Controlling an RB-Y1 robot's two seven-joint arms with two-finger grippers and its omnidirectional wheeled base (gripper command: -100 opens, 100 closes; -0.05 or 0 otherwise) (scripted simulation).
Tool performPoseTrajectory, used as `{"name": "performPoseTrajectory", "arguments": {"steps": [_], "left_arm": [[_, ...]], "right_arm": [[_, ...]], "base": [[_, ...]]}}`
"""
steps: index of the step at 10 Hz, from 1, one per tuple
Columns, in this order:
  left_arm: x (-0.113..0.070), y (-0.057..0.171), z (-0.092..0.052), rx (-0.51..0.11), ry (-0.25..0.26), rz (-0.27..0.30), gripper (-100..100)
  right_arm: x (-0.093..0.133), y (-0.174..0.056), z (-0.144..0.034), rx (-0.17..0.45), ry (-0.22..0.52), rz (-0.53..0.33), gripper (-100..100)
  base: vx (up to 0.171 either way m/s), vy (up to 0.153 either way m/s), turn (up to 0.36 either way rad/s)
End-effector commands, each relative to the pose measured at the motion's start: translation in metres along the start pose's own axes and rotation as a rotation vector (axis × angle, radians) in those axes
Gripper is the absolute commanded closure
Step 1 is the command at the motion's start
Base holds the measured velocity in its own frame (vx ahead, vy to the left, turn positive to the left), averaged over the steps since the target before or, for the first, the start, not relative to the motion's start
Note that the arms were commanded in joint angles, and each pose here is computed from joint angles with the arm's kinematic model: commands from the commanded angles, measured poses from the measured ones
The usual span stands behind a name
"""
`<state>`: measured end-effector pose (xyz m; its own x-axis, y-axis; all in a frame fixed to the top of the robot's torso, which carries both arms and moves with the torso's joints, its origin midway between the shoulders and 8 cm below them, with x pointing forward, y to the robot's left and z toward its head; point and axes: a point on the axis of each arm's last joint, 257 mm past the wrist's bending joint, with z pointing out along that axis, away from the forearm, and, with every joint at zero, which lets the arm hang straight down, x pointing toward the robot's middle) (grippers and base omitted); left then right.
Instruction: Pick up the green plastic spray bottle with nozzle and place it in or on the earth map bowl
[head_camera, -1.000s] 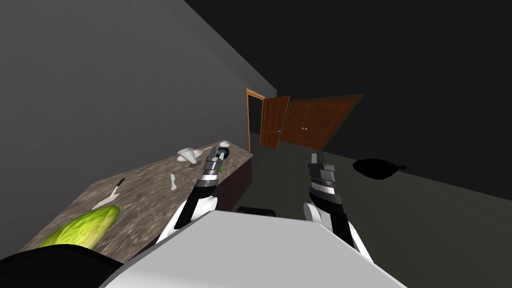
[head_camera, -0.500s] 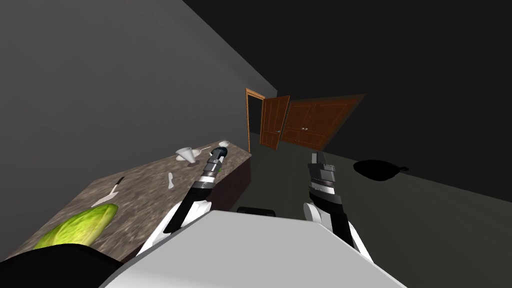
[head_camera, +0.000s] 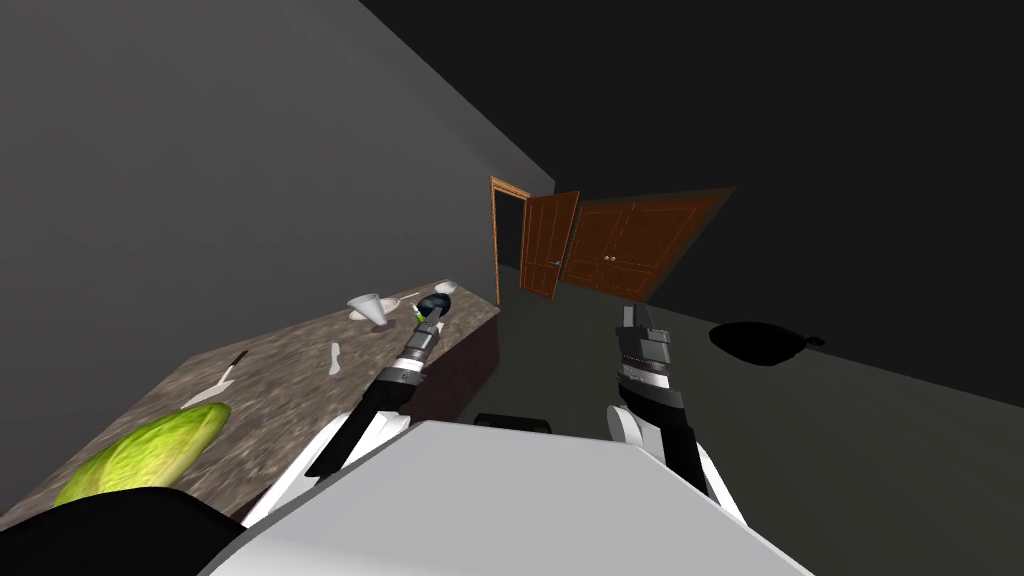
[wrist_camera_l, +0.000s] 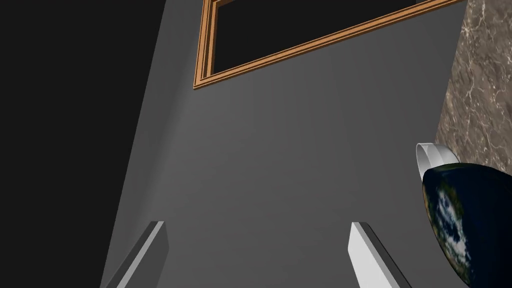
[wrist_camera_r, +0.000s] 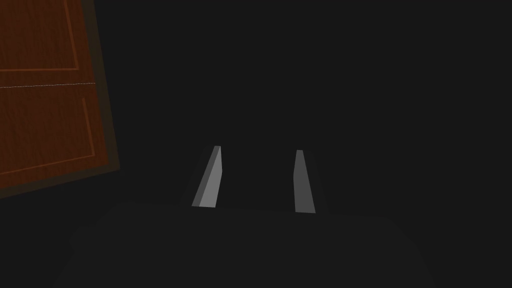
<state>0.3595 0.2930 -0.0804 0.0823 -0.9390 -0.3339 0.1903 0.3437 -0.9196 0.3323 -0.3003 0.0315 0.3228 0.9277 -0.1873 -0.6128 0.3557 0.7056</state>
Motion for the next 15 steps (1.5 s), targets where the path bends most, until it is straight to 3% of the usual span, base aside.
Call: {"name": "performPoseTrajectory", "arguments": {"steps": [1, 4, 5, 6, 7, 10, 13, 15], "left_arm": [[-0.002, 0.016, -0.006, -0.063, 0.009, 0.027, -100], [-0.006, 0.039, -0.017, -0.157, 0.022, 0.078, -100], [-0.006, 0.041, -0.017, -0.163, 0.022, 0.078, -100], [-0.01, 0.052, -0.024, -0.213, 0.028, 0.107, -100], [-0.01, 0.053, -0.024, -0.216, 0.028, 0.107, -100], [-0.024, 0.088, -0.047, -0.363, 0.042, 0.205, -100], [-0.031, 0.105, -0.058, -0.44, 0.046, 0.243, -100], [-0.045, 0.126, -0.078, -0.536, 0.056, 0.323, -100]], "right_arm": [[0.0, 0.0, 0.0, 0.0, 0.0, 0.0, 0], [0.0, 0.0, 0.0, 0.0, 0.0, 0.0, 0], [0.0, 0.0, 0.0, 0.0, 0.0, 0.0, 0], [0.0, 0.0, 0.0, 0.0, 0.0, 0.0, 0], [0.0, 0.0, 0.0, 0.0, 0.0, 0.0, 0], [0.0, 0.0, 0.0, 0.0, 0.0, 0.0, 0], [0.0, 0.0, 0.0, 0.0, 0.0, 0.0, 0], [0.0, 0.0, 0.0, 0.0, 0.0, 0.0, 0]], "base": [[0.02, -0.057, 0.014], [0.028, -0.056, 0.021], [0.026, -0.034, 0.017], [0.035, -0.039, 0.024], [0.033, -0.033, 0.014], [0.071, -0.048, 0.036], [0.064, -0.03, 0.019], [0.083, -0.02, 0.039]]}}
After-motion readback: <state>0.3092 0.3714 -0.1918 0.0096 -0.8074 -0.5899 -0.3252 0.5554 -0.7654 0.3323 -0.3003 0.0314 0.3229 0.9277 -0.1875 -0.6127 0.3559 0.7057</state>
